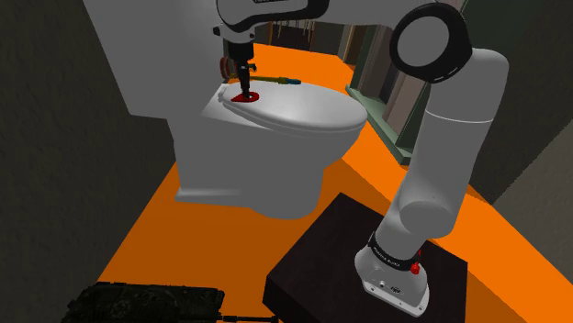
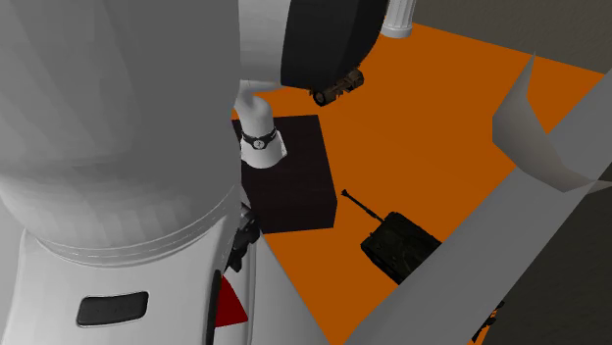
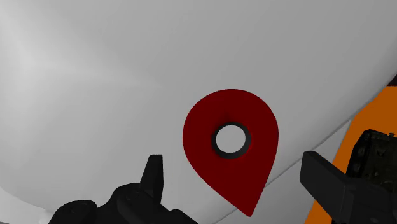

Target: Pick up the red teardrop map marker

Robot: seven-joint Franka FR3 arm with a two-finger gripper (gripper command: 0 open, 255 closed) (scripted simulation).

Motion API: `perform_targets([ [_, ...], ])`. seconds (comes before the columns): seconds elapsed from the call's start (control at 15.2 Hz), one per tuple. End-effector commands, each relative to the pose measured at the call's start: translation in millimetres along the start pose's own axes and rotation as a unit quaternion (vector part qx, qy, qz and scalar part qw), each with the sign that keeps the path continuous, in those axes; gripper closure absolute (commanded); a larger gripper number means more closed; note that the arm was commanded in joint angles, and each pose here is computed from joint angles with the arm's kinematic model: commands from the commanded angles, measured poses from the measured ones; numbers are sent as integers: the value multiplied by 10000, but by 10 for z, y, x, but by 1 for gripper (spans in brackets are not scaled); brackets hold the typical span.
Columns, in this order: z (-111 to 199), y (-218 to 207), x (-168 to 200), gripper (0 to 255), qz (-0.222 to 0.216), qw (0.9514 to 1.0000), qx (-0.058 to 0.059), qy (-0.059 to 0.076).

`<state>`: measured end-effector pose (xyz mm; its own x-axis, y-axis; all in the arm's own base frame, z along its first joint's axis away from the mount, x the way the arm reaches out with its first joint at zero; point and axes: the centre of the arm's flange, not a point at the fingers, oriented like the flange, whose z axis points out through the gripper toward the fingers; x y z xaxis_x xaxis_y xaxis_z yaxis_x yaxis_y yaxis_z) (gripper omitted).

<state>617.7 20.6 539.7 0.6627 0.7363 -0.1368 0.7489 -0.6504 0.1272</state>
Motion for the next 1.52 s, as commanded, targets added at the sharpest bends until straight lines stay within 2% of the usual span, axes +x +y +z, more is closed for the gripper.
perform_targets([
  [0.0,106,-16,27,0,-2,10000,-1,2],
  [0.13,136,-20,32,0,-2,10000,-1,2],
  [0.2,145,-24,37,255,-2,10000,-1,2],
  [0.79,136,-20,32,255,-2,10000,-1,2],
  [1.45,-383,47,-41,255,-2,10000,-1,2],
])
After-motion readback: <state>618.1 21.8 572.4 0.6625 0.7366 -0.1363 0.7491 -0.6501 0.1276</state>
